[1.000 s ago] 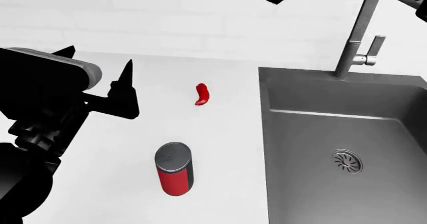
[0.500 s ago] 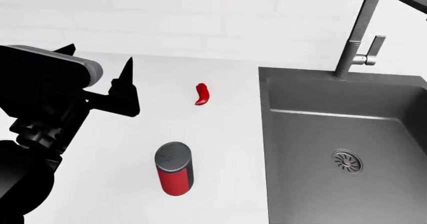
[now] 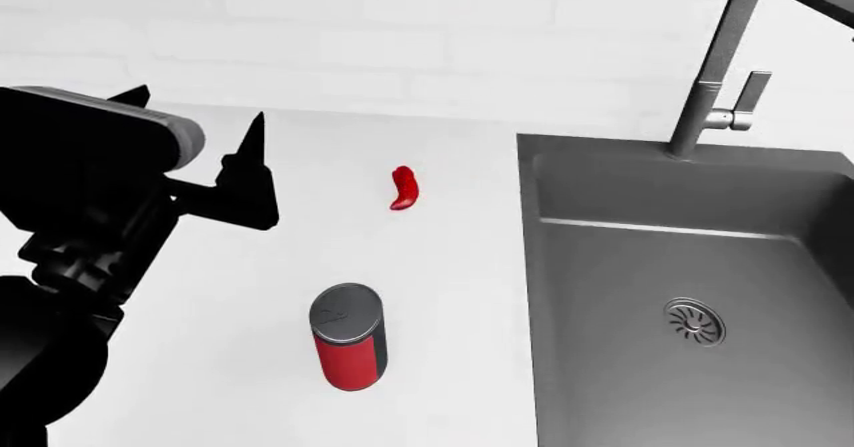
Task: Pick the cans from the counter and place them in their designated side in the cabinet.
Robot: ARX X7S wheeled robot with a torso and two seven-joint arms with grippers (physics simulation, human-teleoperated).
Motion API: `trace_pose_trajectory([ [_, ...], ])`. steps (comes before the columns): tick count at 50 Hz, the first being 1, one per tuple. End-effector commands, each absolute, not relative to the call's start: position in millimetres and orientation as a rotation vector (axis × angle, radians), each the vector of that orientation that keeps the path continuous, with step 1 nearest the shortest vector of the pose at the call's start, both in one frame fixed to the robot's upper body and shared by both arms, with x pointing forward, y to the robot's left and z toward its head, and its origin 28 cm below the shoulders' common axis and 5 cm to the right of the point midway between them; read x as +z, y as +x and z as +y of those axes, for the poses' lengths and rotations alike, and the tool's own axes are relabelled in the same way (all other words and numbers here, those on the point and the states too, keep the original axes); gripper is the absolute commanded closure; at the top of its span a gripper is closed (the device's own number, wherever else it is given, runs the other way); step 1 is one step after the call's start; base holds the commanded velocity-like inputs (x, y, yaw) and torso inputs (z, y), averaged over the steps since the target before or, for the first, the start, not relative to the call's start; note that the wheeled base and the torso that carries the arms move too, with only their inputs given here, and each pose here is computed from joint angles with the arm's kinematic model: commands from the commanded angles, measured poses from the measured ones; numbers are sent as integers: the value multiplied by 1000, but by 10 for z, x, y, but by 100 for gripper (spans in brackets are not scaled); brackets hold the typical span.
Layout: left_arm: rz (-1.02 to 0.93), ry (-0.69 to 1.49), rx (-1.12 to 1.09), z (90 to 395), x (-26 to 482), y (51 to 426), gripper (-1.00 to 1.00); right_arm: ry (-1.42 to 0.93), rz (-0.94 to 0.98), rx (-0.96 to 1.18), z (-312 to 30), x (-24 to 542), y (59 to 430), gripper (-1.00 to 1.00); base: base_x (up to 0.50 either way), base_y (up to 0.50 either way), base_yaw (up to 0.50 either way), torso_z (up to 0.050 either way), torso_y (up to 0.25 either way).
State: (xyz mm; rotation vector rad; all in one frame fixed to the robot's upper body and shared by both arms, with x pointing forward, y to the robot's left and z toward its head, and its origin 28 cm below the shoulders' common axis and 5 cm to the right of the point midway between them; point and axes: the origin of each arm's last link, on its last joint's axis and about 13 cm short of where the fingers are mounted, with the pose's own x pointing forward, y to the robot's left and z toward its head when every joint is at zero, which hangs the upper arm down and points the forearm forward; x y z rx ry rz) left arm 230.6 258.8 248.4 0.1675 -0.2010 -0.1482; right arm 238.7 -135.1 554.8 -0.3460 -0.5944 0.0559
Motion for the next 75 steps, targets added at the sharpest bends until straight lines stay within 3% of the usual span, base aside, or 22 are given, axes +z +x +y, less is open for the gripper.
trace_pose_trajectory([
  [1, -200, 173, -149, 2584, 2502, 2308, -100, -326, -532, -74, -1488, 5717, 2509, 100, 0, 0, 0, 0, 0],
  [24, -190, 173, -143, 2605, 2453, 2333, -100, -194, -312, 97, -1461, 5737, 2923, 100, 0, 0, 0, 0, 0],
  [57, -174, 173, -139, 2619, 2395, 2363, -100, -131, -132, -11, -1567, 5507, 3078, 100, 0, 0, 0, 0, 0],
  [58, -174, 173, -138, 2618, 2397, 2364, -100, -132, -130, -13, -1570, 5505, 3079, -100, 0, 0, 0, 0, 0],
  [75, -178, 174, -139, 2616, 2430, 2345, -100, -158, -143, -14, -1589, 5542, 3043, -100, -1, 0, 0, 0, -1],
])
